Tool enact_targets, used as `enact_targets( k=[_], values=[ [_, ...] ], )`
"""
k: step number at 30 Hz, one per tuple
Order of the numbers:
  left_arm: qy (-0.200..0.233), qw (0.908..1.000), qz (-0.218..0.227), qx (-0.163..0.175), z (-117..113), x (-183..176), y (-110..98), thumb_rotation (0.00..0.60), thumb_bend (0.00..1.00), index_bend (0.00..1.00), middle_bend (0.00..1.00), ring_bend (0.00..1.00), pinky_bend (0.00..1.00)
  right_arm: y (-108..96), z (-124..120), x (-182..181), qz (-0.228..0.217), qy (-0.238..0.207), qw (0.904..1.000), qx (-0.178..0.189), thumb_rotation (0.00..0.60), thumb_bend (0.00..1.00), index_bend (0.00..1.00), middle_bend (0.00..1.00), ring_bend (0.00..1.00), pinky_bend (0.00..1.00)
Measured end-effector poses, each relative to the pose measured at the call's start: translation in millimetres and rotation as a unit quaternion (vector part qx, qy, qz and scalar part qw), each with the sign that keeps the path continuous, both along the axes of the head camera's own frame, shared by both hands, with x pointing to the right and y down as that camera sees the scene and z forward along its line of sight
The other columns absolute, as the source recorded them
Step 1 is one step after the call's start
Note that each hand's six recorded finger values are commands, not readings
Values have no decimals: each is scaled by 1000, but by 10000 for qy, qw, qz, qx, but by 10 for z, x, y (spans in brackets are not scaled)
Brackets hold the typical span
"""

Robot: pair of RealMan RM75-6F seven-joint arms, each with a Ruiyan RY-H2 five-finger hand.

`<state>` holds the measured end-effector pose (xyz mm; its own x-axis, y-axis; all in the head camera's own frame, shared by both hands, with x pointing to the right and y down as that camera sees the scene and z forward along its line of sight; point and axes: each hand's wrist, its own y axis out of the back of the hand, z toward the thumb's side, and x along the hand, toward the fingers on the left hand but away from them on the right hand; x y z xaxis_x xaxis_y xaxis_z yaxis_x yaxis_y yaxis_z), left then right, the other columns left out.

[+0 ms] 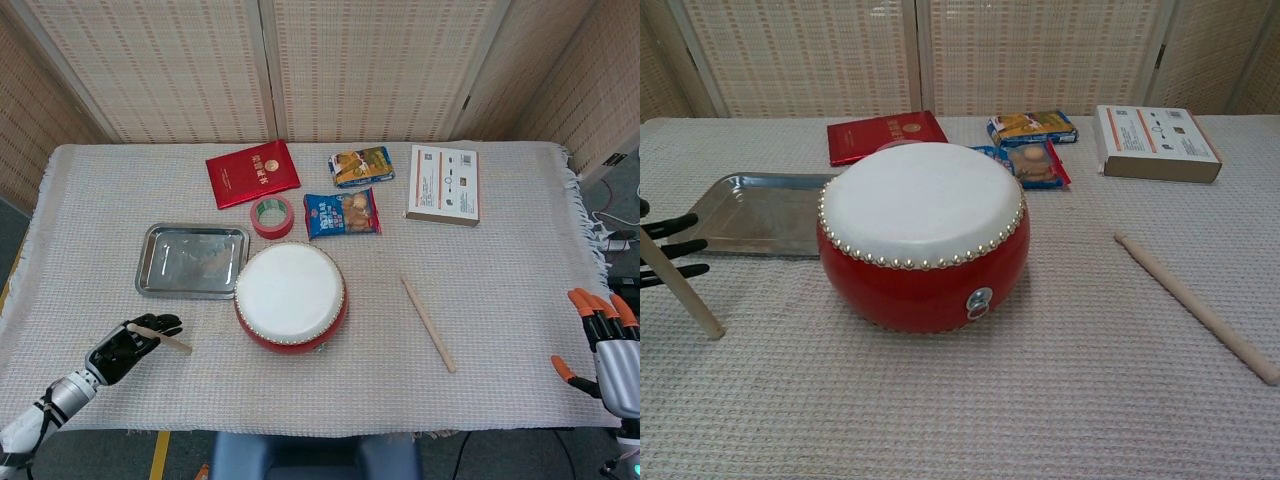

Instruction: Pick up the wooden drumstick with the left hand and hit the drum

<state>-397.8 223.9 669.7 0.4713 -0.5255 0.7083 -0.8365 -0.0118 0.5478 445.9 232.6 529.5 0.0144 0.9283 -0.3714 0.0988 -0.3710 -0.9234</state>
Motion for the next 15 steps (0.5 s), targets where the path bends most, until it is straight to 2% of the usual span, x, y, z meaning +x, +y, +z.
enact_targets(
  k=[8, 15],
  values=[
    [-12, 9989, -411, -208, 130, -93, -13, 600, 359, 541, 343, 238, 177, 3, 7, 7, 11, 4, 10000, -15, 600, 229, 3, 65, 0, 0],
    [268, 9963, -794, -211, 134, -83, -33, 600, 359, 504, 375, 278, 233, -4, 14, 1, 1, -1, 10000, -21, 600, 229, 4, 65, 0, 0]
  ],
)
